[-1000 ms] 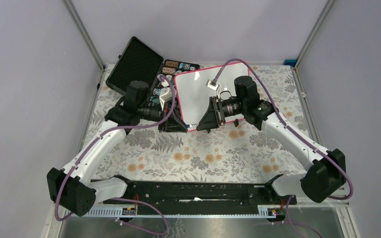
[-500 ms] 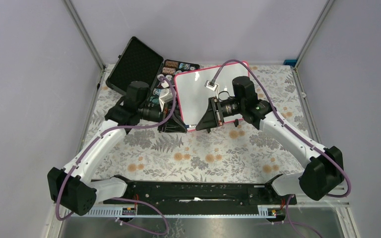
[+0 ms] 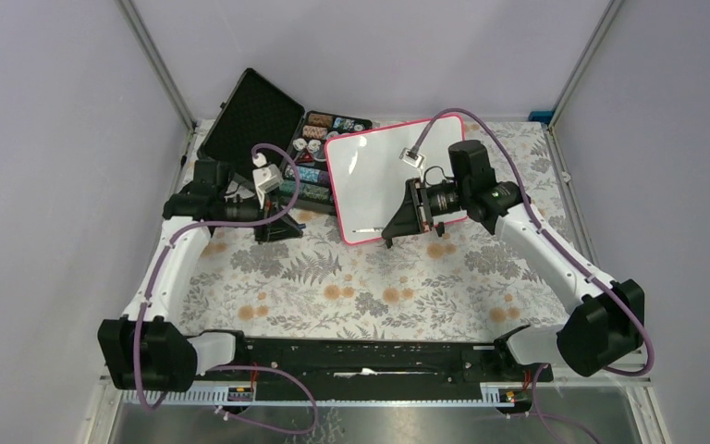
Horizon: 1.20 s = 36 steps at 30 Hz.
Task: Write a sentence on the whiteboard
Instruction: Put down the pen cap at the corner of the board.
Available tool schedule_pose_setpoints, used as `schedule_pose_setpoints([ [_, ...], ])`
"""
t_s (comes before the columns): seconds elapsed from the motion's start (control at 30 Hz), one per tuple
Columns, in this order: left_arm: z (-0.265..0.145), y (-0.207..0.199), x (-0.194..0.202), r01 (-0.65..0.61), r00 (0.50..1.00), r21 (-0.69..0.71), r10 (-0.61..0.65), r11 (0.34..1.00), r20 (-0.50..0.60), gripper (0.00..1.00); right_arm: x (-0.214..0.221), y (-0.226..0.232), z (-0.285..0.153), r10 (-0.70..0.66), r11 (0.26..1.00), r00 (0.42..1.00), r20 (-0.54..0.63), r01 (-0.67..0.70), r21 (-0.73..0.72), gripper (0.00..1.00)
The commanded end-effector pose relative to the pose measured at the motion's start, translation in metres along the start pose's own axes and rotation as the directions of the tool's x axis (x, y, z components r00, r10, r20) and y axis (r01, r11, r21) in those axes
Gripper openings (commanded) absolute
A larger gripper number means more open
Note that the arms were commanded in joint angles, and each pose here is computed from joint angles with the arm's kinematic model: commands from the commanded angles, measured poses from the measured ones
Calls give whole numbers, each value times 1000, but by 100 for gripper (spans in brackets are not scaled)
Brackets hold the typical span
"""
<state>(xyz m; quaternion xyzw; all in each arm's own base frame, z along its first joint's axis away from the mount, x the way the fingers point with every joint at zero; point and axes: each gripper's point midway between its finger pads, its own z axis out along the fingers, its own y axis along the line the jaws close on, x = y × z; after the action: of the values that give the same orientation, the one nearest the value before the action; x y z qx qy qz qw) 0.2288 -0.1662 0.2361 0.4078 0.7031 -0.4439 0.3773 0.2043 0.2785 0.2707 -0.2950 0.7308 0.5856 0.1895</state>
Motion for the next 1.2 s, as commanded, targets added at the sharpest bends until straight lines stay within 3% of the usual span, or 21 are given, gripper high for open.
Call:
schedule_pose_setpoints([
  [0.0, -14, 23, 44, -77, 986, -83, 64, 994, -153, 0, 6, -9, -9, -85, 989, 995, -49, 90, 118, 0],
  [0.13, -27, 67, 85, -167, 954, -284, 82, 944, -289, 0, 8, -43, -18, -144, 939, 985, -95, 167, 302, 0],
  [0.23, -34, 86, 105, -229, 940, -391, 98, 891, -327, 1, 18, -57, -20, -167, 916, 980, -110, 196, 349, 0],
  [0.57, -57, 132, 185, -318, 838, -524, -25, 790, -545, 8, 14, -79, -24, -212, 868, 969, -123, 245, 433, 0],
  [0.7, -58, 141, 203, -364, 789, -541, -58, 758, -612, 19, 15, -79, -26, -219, 862, 968, -122, 250, 441, 0],
  [0.93, -46, 138, 216, -298, 770, -510, -113, 807, -628, 47, 15, -79, -28, -226, 857, 966, -128, 259, 446, 0],
  [1.07, -41, 130, 209, -236, 783, -500, -142, 833, -606, 51, 13, -81, -29, -229, 850, 963, -145, 271, 452, 0],
  [1.17, -35, 120, 184, -185, 824, -491, -138, 851, -549, 53, 7, -81, -30, -250, 839, 957, -146, 289, 460, 0],
])
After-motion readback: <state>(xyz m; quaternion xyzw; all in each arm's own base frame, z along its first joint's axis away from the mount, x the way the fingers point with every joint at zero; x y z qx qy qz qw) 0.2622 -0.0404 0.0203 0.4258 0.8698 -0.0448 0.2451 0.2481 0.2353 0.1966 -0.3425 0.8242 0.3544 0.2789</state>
